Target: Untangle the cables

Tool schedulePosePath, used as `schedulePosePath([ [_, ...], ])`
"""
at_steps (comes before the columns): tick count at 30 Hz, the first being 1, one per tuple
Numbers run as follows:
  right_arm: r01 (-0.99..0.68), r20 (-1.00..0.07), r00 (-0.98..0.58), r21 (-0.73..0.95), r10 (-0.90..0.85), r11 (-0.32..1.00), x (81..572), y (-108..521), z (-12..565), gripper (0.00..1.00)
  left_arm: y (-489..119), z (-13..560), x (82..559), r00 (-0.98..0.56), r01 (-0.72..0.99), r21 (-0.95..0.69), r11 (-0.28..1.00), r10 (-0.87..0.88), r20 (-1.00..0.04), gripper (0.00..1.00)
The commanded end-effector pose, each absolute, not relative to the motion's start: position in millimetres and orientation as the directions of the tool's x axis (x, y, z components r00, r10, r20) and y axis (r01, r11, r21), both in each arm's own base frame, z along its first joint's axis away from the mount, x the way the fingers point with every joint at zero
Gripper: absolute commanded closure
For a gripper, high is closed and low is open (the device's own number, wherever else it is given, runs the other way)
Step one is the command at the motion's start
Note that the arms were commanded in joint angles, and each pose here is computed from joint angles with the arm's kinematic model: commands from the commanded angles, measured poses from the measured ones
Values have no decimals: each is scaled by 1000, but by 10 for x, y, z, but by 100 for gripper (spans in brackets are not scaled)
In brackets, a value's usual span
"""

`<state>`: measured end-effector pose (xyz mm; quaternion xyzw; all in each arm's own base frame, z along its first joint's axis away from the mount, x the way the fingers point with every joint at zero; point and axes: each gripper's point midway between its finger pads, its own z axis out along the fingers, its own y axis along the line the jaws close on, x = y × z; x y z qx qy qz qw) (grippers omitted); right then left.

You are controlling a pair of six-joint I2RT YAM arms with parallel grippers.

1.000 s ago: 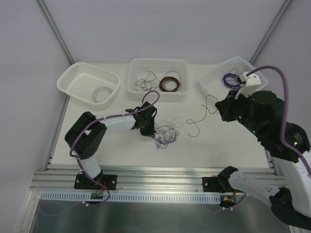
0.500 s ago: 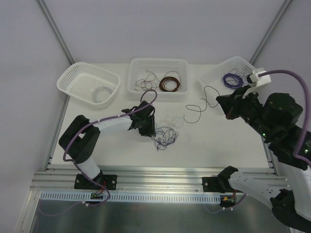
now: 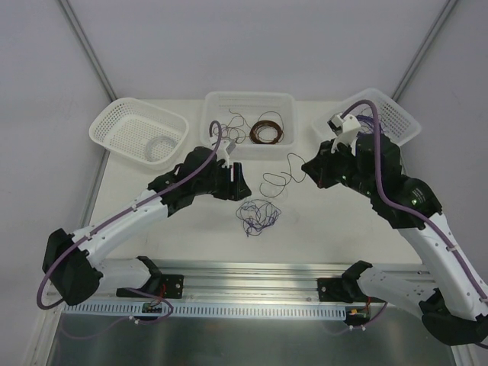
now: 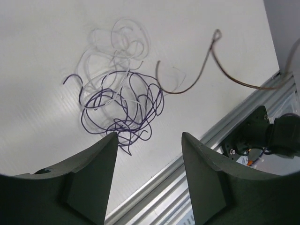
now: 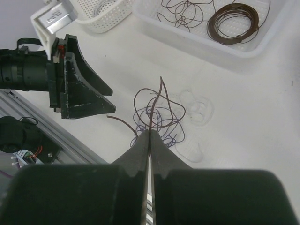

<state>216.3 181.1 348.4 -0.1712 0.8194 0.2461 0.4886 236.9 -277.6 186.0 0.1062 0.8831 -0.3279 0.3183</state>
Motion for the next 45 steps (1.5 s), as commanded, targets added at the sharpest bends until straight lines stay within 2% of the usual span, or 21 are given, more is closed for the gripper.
schedulePosePath([
  [1,-577,-898,-441,291,9,763,2192,2009,3630,99,-2851,2312,2282,-602,612,-434,661,33,-798,43],
  [8,-633,-866,-499,397,42,664,2108,2278,3640,99,-2941,2573,2213,-377,774,-259,578,92,-922,36],
  [13,-642,-855,-516,426,51,637,2077,2336,3642,99,-3069,2719,2131,-209,870,-116,480,146,-967,30],
  [18,-649,-850,-523,446,63,616,2051,2372,3685,99,-3200,2671,2008,-157,919,-73,387,190,-969,28],
  [22,-657,-845,-530,462,71,595,2016,2399,3718,99,-3272,2547,2024,-169,921,-75,381,219,-961,30],
  [26,-659,-843,-532,467,74,589,2002,2403,3722,99,-3328,2465,2067,-185,917,-81,392,238,-954,41],
  [27,-660,-843,-532,468,75,588,1992,2402,3725,99,-3342,2444,2069,-190,916,-83,392,242,-952,52],
  [29,-658,-844,-531,465,73,592,1988,2389,3705,99,-3356,2462,2077,-198,913,-93,396,234,-952,65],
  [30,-654,-844,-531,464,74,597,1994,2378,3693,99,-3361,2467,2068,-201,914,-96,394,233,-952,77],
  [31,-648,-844,-531,462,76,606,2005,2365,3673,99,-3359,2466,2073,-202,913,-97,397,232,-951,85],
  [33,-634,-839,-539,462,74,620,2017,2346,3600,99,-3340,2491,2083,-199,908,-93,408,226,-954,97],
  [34,-629,-840,-537,459,77,627,2024,2330,3585,99,-3330,2491,2088,-199,906,-91,413,226,-954,100],
  [36,-617,-837,-542,460,78,638,2025,2307,3525,99,-3298,2509,2082,-196,903,-88,421,219,-956,100],
  [39,-582,-832,-549,448,79,679,2055,2223,3402,87,-3228,2521,2116,-195,885,-80,459,209,-958,100],
  [40,-560,-835,-544,437,86,704,2088,2173,3373,76,-3200,2505,2145,-197,875,-75,478,211,-957,100],
  [42,-537,-837,-540,422,86,731,2104,2100,3330,64,-3148,2490,2232,-203,848,-62,526,214,-955,100],
  [43,-522,-841,-536,403,79,752,2105,2039,3288,50,-3131,2507,2262,-214,838,-63,542,219,-952,100],
  [44,-511,-842,-533,395,79,763,2106,2000,3273,42,-3110,2547,2331,-213,827,-61,559,211,-954,100],
  [45,-499,-843,-532,383,74,778,2098,1949,3248,28,-3094,2465,2357,-239,821,-65,567,238,-941,100],
])
